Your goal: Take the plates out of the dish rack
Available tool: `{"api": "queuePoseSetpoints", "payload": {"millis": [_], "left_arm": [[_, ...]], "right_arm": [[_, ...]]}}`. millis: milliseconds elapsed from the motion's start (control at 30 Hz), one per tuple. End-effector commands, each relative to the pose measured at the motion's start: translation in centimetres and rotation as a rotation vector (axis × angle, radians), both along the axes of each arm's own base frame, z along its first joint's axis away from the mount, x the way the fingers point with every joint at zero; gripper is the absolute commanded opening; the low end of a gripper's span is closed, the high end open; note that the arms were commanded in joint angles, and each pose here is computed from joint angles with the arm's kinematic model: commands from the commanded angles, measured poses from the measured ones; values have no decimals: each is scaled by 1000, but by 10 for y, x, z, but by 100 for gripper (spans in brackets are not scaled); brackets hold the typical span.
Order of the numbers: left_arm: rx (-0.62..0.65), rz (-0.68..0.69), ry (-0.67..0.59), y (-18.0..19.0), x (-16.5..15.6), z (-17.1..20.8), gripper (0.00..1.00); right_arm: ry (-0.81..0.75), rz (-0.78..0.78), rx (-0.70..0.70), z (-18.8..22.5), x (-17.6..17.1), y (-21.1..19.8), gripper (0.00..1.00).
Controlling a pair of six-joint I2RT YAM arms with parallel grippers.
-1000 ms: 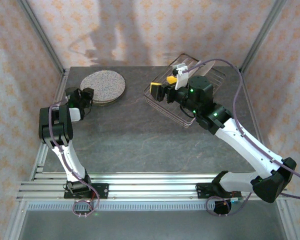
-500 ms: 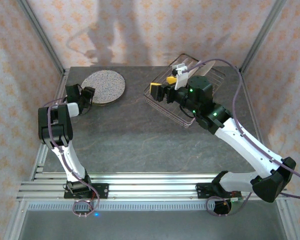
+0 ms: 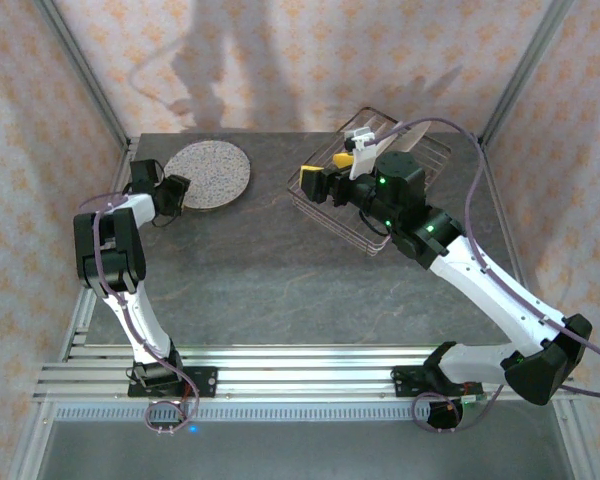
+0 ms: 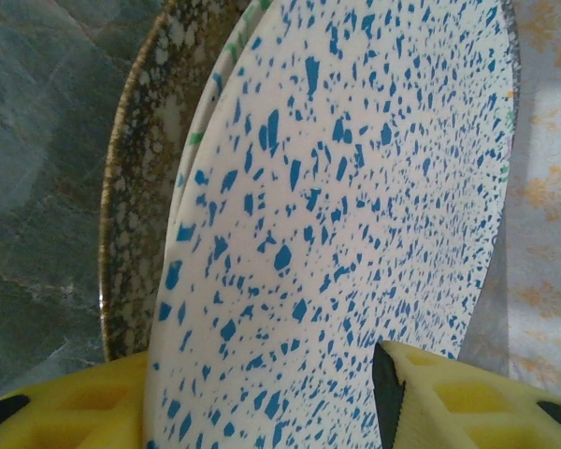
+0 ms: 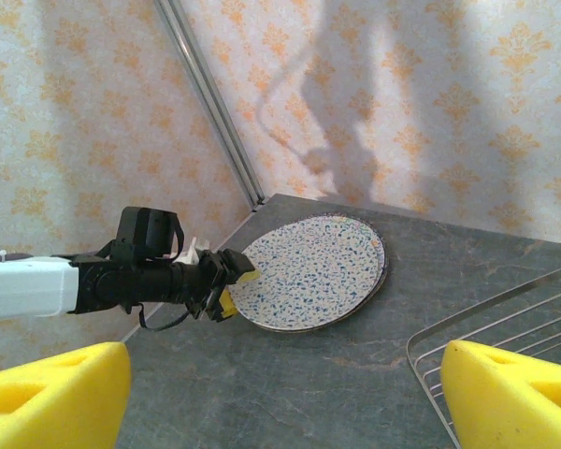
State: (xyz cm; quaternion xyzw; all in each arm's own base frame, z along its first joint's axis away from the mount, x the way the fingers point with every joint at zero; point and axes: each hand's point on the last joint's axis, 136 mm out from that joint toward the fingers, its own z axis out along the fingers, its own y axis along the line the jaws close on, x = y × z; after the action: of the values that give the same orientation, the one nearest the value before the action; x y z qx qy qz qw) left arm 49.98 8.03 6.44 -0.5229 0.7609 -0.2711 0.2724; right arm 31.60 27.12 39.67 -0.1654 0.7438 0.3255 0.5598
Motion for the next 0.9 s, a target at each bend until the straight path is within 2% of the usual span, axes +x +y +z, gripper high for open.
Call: {"api": "queuePoseSetpoints", "payload": {"millis": [0,100,867], "left_arm": [[42,16,60,12,-7,0,55],[53,25,92,14,-10,0,59],[39,20,135,17,1,1,62]], "right_arm": [[-25,-16,31,17,1,0,86],[-23,-14,30,16,1,0,86],[0,-31,33,15,3,-2,86]]}}
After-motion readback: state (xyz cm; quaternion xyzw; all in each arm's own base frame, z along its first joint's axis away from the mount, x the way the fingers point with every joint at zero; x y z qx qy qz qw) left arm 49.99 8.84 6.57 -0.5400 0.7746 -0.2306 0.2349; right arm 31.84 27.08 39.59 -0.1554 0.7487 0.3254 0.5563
